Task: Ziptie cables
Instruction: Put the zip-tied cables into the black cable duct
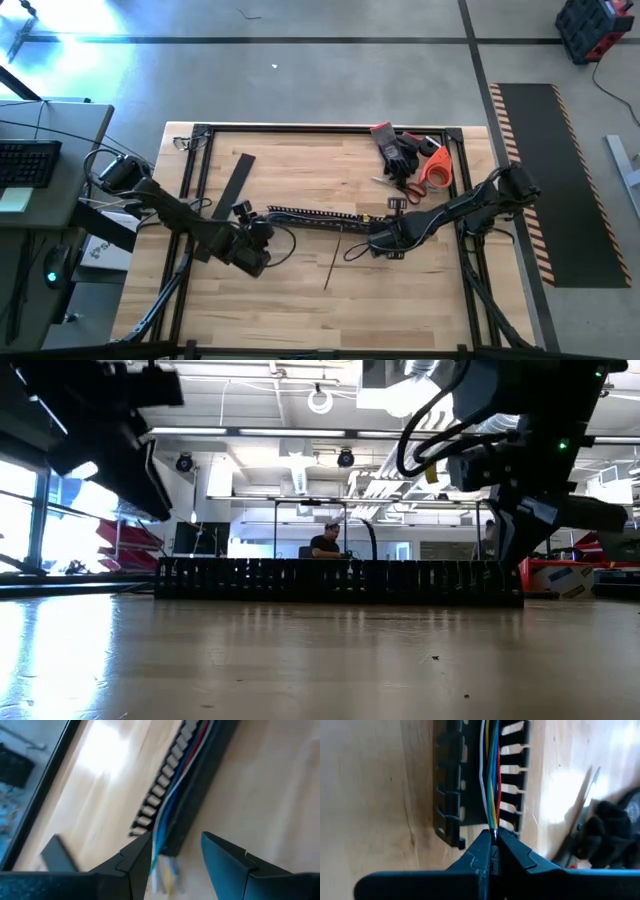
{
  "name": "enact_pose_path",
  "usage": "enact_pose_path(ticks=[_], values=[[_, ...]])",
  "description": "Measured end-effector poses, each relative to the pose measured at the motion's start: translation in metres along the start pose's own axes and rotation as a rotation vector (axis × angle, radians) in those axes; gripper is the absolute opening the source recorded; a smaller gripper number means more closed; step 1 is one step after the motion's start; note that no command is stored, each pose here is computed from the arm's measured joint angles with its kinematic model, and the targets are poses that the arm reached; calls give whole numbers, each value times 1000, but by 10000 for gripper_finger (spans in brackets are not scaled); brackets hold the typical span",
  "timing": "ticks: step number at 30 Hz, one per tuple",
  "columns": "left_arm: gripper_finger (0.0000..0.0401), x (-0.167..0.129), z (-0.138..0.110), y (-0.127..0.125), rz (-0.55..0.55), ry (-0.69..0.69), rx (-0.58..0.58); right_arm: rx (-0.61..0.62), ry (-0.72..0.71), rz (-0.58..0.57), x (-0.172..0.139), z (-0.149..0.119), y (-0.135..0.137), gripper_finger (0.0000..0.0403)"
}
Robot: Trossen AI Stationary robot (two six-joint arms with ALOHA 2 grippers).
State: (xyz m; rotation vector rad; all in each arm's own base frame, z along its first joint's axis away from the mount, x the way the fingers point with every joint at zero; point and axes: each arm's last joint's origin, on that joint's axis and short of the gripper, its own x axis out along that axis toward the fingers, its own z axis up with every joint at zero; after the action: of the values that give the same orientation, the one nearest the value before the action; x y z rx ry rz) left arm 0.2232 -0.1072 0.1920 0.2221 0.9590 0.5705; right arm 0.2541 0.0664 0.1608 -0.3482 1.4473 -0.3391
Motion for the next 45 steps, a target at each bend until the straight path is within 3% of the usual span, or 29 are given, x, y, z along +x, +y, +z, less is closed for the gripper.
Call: enact_pose_path(ticks=[10,21,29,33,38,45], values=[[156,-26,3,-24,-114,-158,-43,-28,13,-12,-9,-2,-5,15],[156,-47,-7,-37,-142,-272,-85,-82,35,17,-11,-5,-1,86],[156,-52,-11,-40,-145,-306,-109,-77,30,2,-18,-12,6,110],[156,-52,-12,-40,-145,-304,-109,-87,-77,10,-38,-17,10,111],[156,-50,-13,-41,-157,-286,-129,14,-269,60,-59,-23,8,111],[156,-48,-13,-41,-199,-233,-187,186,-595,224,-21,-38,9,112]])
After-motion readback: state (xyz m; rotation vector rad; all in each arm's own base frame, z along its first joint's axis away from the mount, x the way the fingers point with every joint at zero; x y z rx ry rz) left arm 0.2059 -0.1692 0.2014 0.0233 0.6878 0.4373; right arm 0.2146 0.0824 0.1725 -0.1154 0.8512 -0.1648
